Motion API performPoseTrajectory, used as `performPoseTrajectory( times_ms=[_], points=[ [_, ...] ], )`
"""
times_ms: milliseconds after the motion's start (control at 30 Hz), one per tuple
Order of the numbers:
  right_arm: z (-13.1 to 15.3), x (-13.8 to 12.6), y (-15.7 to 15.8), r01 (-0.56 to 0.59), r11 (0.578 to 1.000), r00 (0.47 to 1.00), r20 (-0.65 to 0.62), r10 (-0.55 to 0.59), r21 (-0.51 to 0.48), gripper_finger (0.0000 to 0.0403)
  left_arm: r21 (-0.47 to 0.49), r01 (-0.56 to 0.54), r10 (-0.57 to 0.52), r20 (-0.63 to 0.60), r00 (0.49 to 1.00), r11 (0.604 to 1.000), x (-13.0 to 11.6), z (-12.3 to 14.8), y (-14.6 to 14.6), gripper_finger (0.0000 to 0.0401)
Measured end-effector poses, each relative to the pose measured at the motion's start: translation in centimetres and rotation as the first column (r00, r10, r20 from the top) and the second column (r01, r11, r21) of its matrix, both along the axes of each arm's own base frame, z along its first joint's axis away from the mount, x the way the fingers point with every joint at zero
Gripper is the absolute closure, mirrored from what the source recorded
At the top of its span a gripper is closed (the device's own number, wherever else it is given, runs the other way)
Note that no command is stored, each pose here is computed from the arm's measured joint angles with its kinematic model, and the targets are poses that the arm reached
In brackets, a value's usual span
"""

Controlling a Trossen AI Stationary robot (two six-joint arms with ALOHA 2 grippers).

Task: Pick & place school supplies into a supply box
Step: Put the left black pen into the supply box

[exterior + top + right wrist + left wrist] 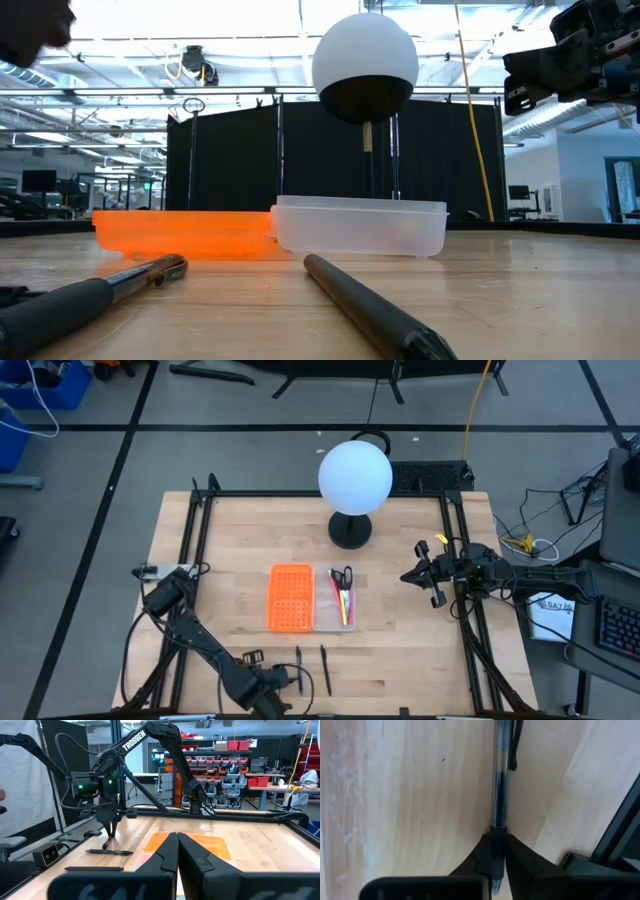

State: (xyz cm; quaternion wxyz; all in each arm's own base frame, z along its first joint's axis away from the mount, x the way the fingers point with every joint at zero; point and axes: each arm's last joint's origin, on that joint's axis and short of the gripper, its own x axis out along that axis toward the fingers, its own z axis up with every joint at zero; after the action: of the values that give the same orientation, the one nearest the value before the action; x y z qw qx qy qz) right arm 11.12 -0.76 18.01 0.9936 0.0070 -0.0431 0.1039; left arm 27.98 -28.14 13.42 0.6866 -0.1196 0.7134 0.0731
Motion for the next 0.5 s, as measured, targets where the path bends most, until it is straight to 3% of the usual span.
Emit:
performPoseTrajectory(
  times_ms=[233,333,400,500],
  points=[
    [-0.1,0.0,0.0,0.000,1.000,1.000,-0.008,0.000,0.001,0.0403,-0.038,-0.106,0.106,-0.003,0.994,0.994,0.2,1.8,0.9,0.0362],
    [-0.1,0.0,0.0,0.000,1.000,1.000,-0.007,0.000,0.000,0.0403,-0.076,-0.188,0.194,0.080,0.978,0.979,0.1,5.3,1.9,0.0368],
    [-0.1,0.0,0.0,0.000,1.000,1.000,-0.007,0.000,-0.001,0.0403,-0.102,-0.254,0.270,0.208,0.940,0.962,0.3,8.2,2.9,0.0368],
    [-0.1,0.1,0.0,0.000,1.000,1.000,-0.007,-0.001,-0.005,0.0403,-0.118,-0.387,0.402,0.379,0.833,0.914,0.5,11.3,4.8,0.0368]
  ],
)
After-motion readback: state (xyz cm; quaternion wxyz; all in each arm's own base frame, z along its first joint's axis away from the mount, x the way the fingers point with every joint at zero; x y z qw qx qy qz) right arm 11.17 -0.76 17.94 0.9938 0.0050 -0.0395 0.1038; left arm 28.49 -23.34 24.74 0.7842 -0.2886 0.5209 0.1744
